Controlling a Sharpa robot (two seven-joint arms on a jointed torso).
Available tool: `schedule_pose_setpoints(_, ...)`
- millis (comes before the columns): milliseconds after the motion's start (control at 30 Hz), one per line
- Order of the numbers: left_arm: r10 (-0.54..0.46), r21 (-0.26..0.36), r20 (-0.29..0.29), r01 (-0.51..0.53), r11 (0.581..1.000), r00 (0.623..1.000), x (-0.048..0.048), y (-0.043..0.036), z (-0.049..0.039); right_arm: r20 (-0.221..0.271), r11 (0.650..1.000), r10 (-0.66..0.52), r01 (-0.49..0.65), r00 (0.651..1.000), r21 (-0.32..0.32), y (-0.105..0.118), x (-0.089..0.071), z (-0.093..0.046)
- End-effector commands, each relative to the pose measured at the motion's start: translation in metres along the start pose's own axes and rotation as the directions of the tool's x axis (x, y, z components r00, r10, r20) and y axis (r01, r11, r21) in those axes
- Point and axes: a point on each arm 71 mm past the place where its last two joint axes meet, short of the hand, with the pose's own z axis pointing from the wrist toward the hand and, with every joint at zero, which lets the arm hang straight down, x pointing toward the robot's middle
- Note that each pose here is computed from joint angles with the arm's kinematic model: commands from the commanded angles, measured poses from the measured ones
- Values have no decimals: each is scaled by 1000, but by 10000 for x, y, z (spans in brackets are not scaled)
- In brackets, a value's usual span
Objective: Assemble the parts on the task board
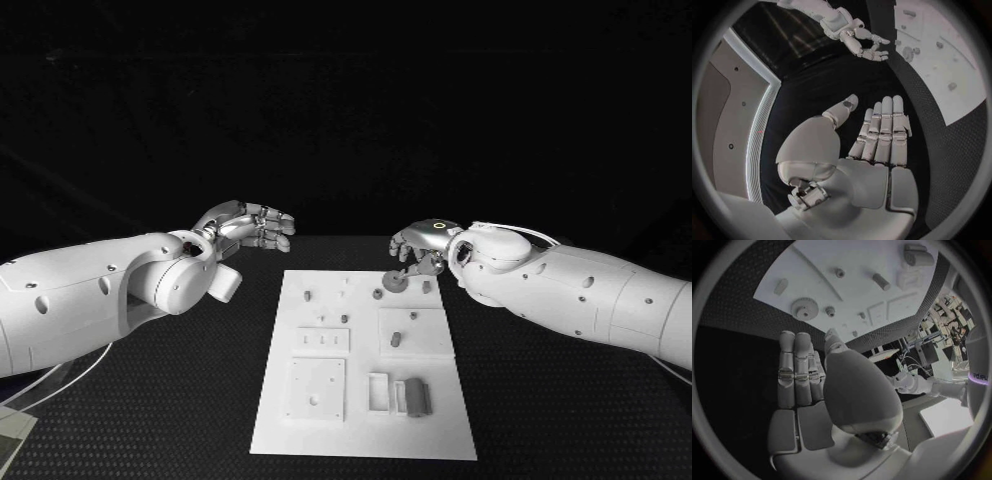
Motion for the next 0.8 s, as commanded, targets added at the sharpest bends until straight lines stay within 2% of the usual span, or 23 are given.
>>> schedule_pose_setpoints(33,4,28,0,-4,1000,1000,6,-73,-2,9,999,-52,52,999,11,26,-8,32)
schedule_pose_setpoints(300,4,36,-7,-3,999,1000,26,-127,1,-5,998,-60,59,998,-3,88,7,70)
schedule_pose_setpoints(633,3,38,-8,-3,999,1000,28,-140,-3,-62,998,-58,57,996,-16,130,105,90)
schedule_pose_setpoints(800,3,40,-8,-2,999,1000,25,-142,-4,-63,998,-69,67,996,-20,141,133,91)
